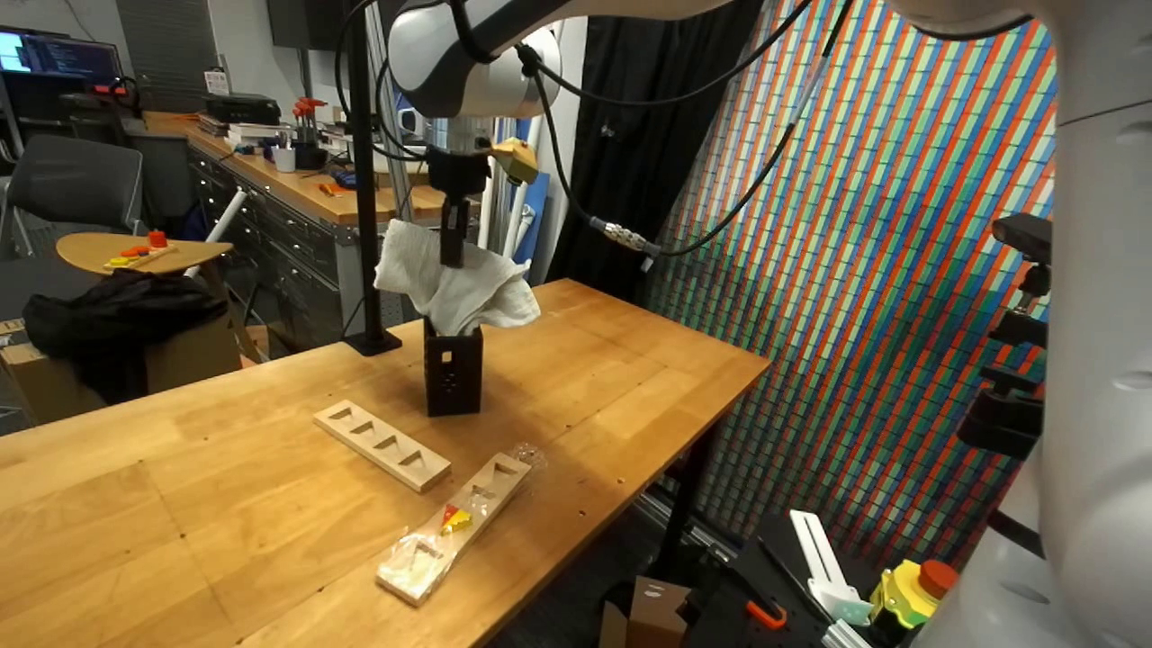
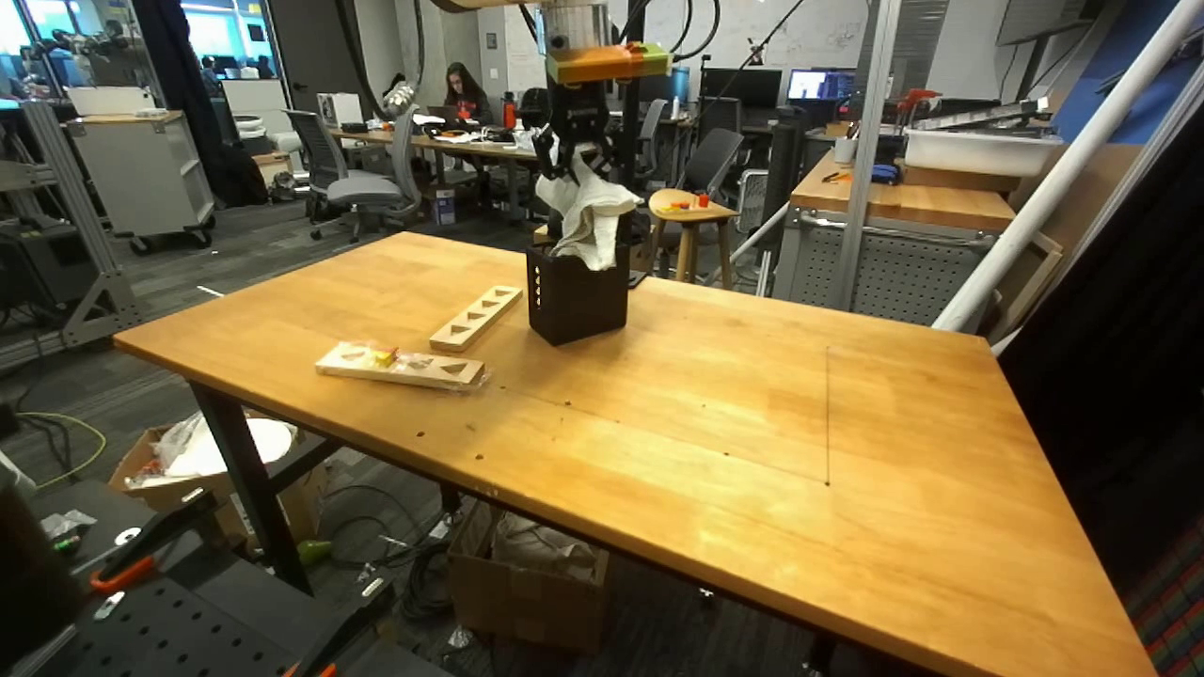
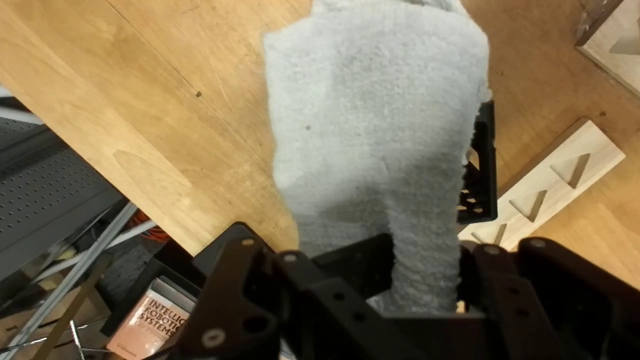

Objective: Stuff the towel into the box

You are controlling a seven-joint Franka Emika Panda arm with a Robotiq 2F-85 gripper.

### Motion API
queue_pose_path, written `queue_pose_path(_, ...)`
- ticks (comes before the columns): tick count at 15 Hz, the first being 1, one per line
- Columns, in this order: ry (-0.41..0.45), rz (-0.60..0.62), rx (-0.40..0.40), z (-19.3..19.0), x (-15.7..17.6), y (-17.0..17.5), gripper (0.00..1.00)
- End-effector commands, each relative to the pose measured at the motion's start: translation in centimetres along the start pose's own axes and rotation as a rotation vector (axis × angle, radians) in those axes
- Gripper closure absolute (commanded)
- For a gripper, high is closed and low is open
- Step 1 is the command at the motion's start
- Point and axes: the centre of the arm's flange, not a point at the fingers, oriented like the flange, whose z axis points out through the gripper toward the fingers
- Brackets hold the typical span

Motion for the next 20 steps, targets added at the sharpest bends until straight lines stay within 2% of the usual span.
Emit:
queue_pose_path(1,0.028,-0.047,0.025,1.7,-0.3,1.2,0.98)
queue_pose_path(9,0.05,-0.058,0.197,7.6,-1.4,2.3,0.98)
queue_pose_path(15,0.05,-0.056,0.253,8.5,-2.3,3.2,0.98)
queue_pose_path(20,0.026,-0.064,0.256,7.9,-2.6,3.8,0.98)
